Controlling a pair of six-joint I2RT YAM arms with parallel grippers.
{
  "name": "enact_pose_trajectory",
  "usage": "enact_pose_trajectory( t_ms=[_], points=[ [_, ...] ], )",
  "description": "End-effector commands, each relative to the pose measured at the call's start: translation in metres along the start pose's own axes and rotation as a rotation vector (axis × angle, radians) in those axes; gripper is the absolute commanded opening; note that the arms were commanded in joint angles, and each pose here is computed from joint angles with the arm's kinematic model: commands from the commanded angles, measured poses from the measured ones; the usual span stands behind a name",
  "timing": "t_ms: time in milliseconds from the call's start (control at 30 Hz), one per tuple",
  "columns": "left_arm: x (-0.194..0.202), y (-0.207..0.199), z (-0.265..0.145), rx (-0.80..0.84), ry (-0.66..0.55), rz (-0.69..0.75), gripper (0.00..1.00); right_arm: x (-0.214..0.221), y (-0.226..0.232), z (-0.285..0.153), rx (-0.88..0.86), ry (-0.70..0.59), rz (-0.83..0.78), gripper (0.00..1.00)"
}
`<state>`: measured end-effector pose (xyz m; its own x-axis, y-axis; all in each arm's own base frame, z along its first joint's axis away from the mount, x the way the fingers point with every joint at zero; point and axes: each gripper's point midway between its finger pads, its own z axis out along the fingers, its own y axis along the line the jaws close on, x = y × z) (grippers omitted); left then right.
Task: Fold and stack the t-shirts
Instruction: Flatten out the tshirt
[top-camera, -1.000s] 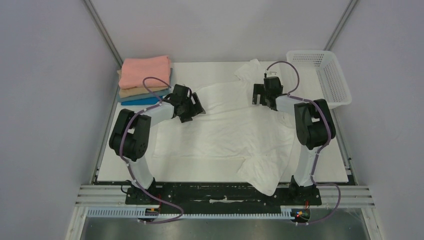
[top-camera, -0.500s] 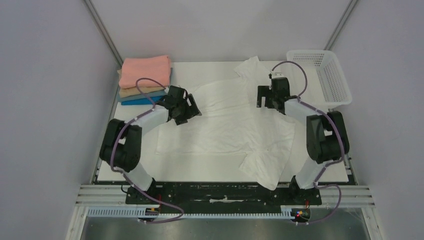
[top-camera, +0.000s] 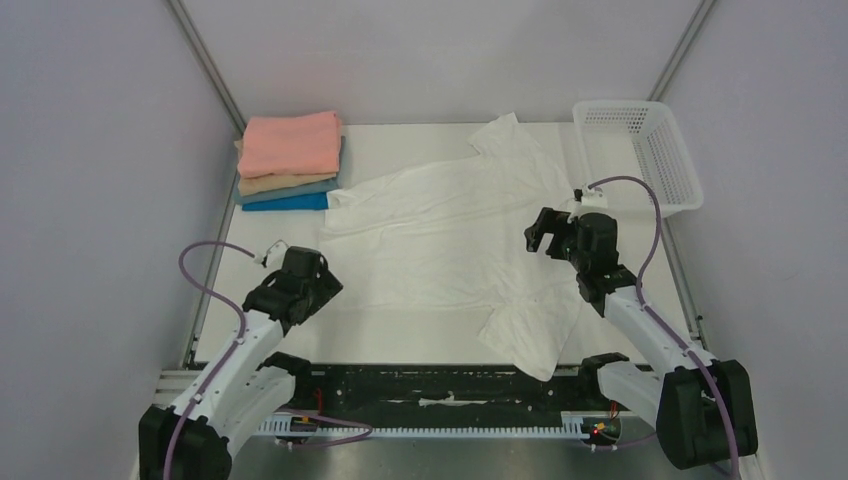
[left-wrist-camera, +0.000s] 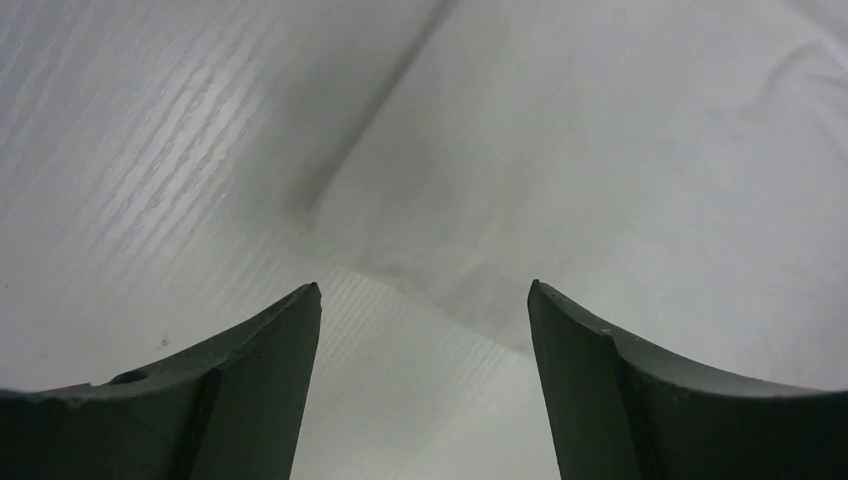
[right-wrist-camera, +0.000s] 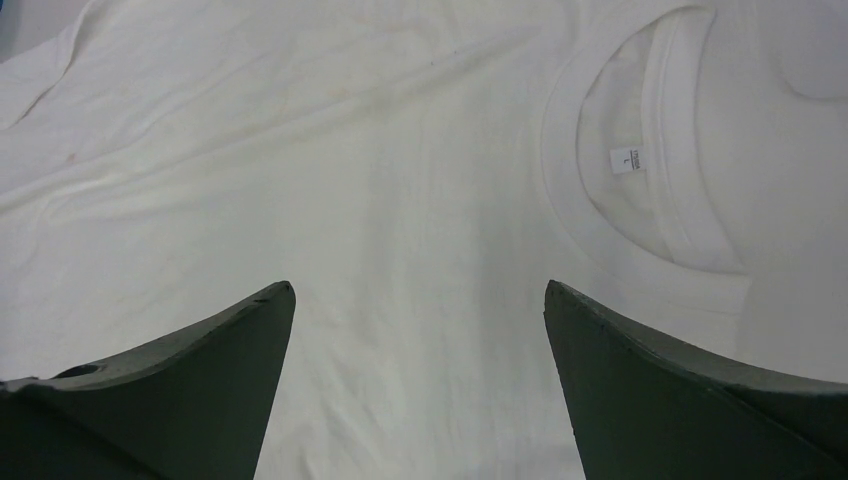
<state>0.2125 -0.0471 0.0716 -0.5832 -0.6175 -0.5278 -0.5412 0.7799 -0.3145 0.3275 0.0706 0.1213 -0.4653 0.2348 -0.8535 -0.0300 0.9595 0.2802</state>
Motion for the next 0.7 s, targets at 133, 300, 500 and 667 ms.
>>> enact_pose_trajectory(
  t_ms=[133, 300, 500, 667],
  points=[
    [0.018, 0.046, 0.023, -0.183, 0.031, -0.119, 0.67, -0.009, 0.004, -0.006, -0.025, -0.047, -0.002, 0.98],
    [0.031, 0.045, 0.042, -0.193, 0.079, -0.118, 0.46, -0.008, 0.002, -0.006, -0.018, -0.048, -0.003, 0.98],
    [0.035, 0.044, 0.056, -0.216, 0.106, -0.109, 0.43, -0.006, -0.002, -0.006, 0.007, -0.038, -0.004, 0.98],
    [0.033, 0.039, 0.059, -0.202, 0.106, -0.108, 0.14, -0.004, -0.004, -0.006, 0.016, -0.029, -0.008, 0.98]
  ],
)
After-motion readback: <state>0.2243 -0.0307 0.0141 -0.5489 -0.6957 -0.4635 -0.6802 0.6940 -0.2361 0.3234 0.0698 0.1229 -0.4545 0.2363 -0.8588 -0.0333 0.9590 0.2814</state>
